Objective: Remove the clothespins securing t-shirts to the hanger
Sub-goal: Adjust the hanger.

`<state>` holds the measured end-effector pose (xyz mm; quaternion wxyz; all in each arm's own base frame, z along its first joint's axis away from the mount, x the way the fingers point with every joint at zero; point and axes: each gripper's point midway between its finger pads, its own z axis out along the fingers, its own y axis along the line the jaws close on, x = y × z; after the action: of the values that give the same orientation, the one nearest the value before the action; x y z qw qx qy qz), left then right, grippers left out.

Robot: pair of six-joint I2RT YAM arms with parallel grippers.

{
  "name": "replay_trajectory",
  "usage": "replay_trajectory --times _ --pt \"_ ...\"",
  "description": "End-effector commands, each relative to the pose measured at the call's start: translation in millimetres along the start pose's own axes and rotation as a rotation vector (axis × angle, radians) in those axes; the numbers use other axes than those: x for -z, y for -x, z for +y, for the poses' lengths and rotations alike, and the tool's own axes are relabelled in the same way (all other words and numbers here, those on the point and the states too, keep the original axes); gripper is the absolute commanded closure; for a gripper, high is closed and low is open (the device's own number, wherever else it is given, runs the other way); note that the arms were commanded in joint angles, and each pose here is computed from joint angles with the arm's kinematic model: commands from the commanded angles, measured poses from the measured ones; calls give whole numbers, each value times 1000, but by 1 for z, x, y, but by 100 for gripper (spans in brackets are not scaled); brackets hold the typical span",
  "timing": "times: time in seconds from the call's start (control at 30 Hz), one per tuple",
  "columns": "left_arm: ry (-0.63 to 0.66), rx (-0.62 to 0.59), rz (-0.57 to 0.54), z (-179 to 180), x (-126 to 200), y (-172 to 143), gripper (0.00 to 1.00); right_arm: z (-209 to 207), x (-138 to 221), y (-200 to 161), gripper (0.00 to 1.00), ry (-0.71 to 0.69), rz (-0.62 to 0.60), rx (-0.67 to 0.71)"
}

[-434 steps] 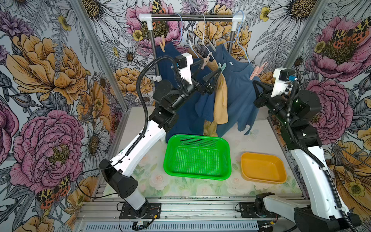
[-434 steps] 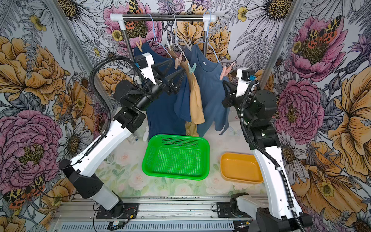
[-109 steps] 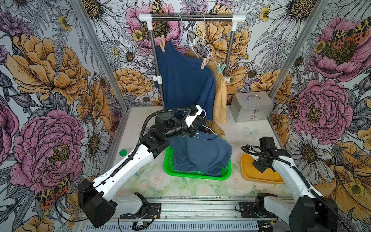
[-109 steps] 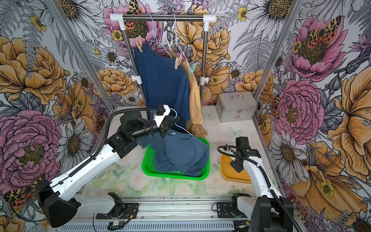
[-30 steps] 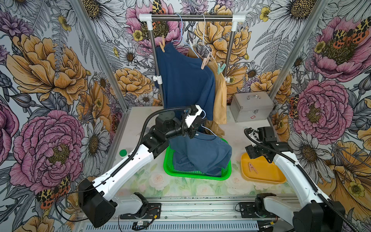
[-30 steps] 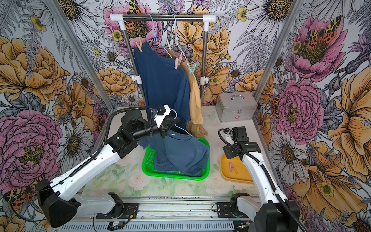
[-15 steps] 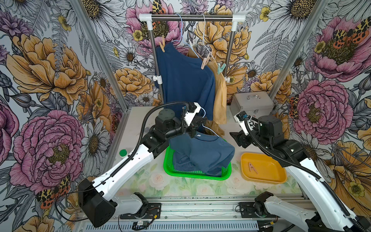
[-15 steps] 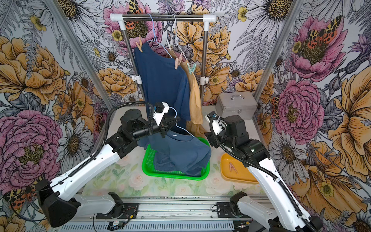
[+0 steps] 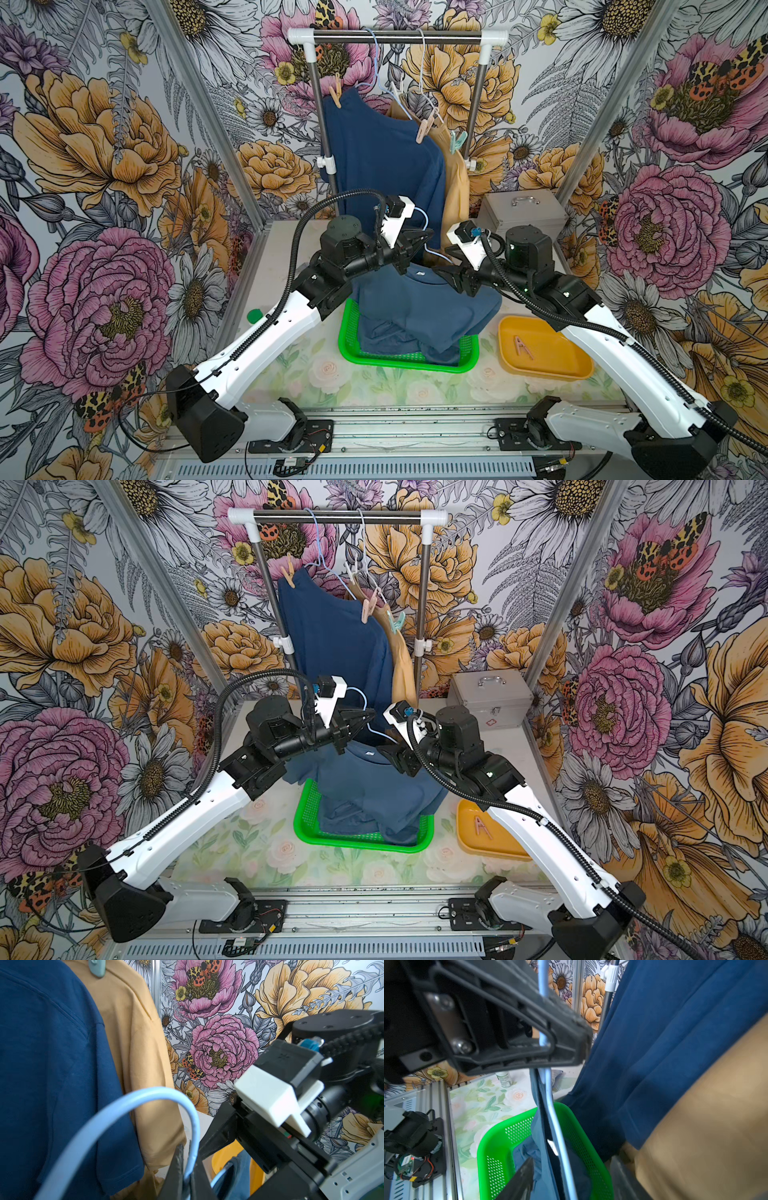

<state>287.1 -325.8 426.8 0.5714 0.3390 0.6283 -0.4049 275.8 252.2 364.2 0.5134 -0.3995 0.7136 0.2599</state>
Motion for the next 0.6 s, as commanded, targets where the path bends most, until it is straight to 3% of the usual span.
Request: replay_trajectory --times 0.0,0.27,0.57 --pt "-38 2 -58 -10 1 22 100 15 -5 37 45 111 -135 14" --pt "-37 11 -57 -10 1 21 100 21 -21 54 61 203 -188 1" --pt "-41 16 -57 -9 1 20 100 22 -28 63 73 246 -221 -10"
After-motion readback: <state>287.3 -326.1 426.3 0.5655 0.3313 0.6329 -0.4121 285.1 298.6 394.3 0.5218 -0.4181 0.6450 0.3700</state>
